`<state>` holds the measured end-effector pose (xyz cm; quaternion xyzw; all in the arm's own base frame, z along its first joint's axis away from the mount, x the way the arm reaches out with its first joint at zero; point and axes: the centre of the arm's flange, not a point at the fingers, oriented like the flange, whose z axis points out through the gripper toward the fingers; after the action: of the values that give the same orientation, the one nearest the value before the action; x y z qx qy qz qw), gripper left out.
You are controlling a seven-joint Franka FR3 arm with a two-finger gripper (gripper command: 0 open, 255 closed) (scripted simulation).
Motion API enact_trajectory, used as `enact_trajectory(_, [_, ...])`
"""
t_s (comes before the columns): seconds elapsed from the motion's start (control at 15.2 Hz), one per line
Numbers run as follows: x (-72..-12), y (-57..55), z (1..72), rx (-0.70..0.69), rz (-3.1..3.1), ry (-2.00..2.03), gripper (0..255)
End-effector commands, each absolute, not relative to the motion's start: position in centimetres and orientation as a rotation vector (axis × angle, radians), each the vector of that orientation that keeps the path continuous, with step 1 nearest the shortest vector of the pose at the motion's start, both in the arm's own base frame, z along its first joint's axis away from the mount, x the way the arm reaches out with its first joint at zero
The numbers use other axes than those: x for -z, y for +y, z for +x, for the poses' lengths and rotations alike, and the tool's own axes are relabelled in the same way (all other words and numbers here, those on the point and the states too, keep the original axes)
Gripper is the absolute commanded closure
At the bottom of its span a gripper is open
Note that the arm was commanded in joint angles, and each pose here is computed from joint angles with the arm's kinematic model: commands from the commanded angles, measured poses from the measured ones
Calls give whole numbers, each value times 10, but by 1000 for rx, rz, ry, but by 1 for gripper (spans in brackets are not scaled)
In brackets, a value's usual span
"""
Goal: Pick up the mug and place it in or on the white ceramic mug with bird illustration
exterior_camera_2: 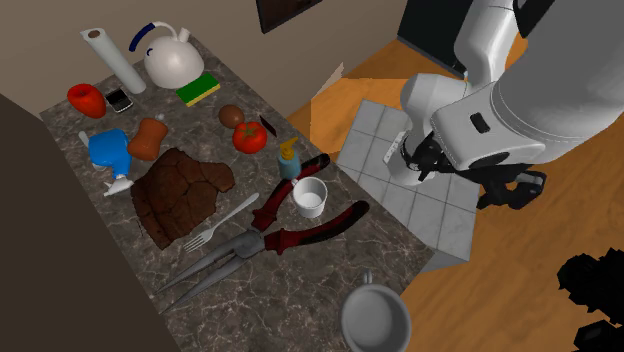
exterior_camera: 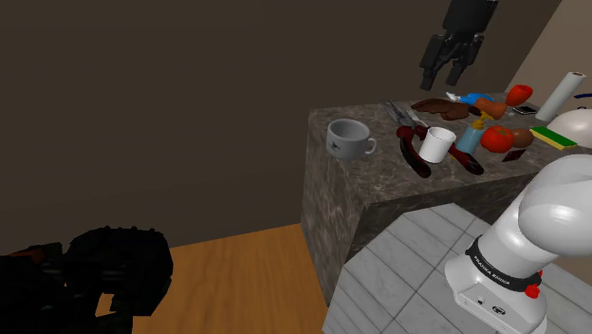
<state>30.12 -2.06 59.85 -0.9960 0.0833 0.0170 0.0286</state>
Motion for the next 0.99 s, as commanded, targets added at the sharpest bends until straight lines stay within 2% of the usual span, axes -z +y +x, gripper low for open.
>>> enact_trajectory(0.0, [-598, -21, 301, -52, -3073, 257, 0])
enact_trajectory(0.92, [-463, -133, 315, -39, -3144, 358, 0])
